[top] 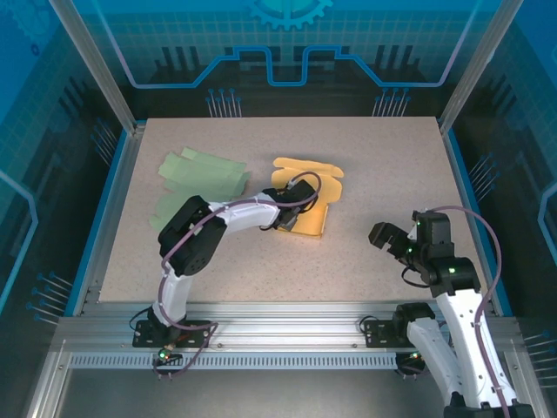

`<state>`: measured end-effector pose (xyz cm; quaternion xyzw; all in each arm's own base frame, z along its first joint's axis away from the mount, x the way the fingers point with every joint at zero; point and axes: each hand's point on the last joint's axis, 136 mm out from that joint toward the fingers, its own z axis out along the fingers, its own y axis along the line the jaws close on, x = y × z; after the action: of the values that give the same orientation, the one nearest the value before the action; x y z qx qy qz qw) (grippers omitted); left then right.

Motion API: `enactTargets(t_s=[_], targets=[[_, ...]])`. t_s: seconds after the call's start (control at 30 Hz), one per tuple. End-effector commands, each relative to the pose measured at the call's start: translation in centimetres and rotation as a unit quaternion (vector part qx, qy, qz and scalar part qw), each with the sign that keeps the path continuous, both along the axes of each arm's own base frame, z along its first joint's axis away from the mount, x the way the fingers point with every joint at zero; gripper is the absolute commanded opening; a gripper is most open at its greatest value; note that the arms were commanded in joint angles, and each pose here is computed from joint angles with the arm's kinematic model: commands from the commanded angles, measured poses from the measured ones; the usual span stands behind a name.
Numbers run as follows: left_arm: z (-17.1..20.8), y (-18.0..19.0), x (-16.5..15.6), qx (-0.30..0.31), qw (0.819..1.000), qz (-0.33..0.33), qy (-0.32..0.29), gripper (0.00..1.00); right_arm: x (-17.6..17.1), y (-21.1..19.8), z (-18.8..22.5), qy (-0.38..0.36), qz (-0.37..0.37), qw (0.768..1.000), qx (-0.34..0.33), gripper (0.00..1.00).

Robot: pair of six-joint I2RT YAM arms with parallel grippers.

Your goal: Fold the paper box

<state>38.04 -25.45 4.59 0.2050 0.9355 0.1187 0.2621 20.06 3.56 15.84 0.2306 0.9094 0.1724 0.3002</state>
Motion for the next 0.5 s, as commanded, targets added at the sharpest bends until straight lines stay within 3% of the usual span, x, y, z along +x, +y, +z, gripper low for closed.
enactTargets(t_s=[0.0,0.23,0.4,0.47], targets=[[5.3,-1.2,-0.3,-0.069,0.997,-0.001,-0.019,0.53,0.0,0.7,0.9,-0.003,0.025,1.0,0.002,1.0],[10.5,-1.9,-1.6,-0.169,0.984,-0.012,-0.058,0.63,0.5,1.8,0.8,0.006,0.065,0.998,-0.009,1.0],[13.6,0.8,-1.1,-0.231,0.966,-0.013,-0.114,0.7,2.2,3.6,1.7,-0.008,0.118,0.992,-0.054,0.98],[14.3,2.3,-0.4,-0.285,0.951,-0.028,-0.115,0.71,3.5,4.7,2.4,-0.019,0.146,0.986,-0.078,0.97]])
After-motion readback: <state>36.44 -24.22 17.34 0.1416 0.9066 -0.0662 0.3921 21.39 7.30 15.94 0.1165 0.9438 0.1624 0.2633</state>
